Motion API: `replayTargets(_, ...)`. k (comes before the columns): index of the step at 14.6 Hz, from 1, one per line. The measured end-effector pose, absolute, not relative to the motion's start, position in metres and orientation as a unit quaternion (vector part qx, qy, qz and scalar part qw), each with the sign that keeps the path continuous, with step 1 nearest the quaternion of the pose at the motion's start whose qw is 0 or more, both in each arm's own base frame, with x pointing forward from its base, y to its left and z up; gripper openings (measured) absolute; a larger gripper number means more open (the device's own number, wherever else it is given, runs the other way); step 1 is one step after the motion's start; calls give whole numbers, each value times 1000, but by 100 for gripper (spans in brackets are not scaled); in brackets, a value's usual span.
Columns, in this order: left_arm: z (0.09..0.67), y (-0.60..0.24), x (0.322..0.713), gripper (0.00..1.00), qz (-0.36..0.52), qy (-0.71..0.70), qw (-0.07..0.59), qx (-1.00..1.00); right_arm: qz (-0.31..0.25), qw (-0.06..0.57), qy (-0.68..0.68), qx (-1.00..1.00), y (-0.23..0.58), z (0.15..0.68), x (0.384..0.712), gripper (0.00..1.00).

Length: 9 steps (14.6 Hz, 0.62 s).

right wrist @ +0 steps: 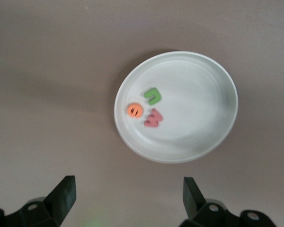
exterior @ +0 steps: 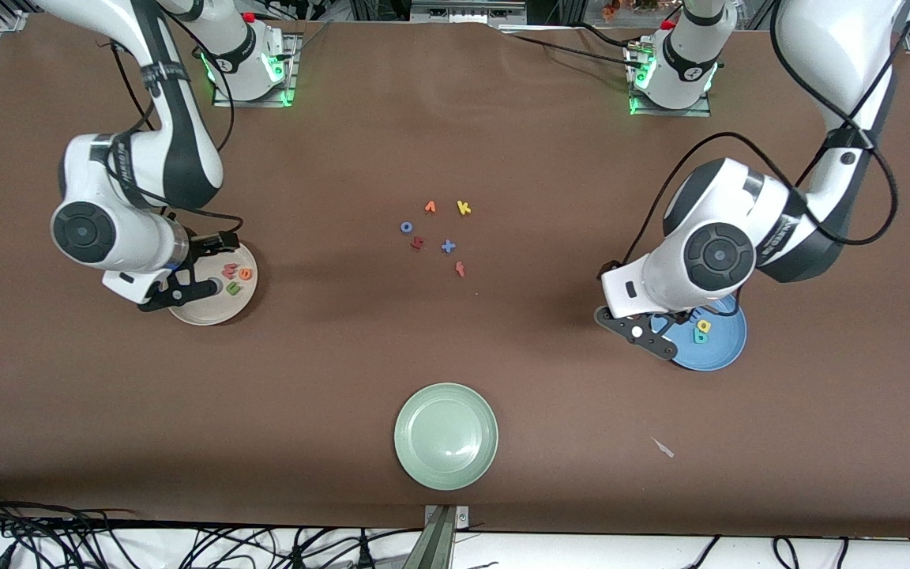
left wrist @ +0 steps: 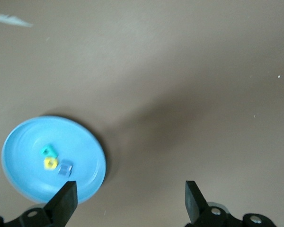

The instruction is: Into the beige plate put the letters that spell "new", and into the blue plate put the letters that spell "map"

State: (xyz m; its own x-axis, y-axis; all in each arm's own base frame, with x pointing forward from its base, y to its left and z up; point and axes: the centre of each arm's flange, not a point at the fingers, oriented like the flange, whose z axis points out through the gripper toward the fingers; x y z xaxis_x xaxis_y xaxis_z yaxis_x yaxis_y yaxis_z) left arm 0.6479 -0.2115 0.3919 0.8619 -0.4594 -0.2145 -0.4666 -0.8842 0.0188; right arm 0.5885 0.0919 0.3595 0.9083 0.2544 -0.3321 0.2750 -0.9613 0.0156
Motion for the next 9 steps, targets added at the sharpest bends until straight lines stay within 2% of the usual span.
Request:
replayTargets(5, 485, -180, 652, 100, 66, 192, 19, -979, -209, 29, 128, 969, 99, 434, 591, 100)
replayTargets(9, 552, -134, 628, 100, 32, 125, 9, -992, -201, 30, 119, 972, 105, 476, 594, 100)
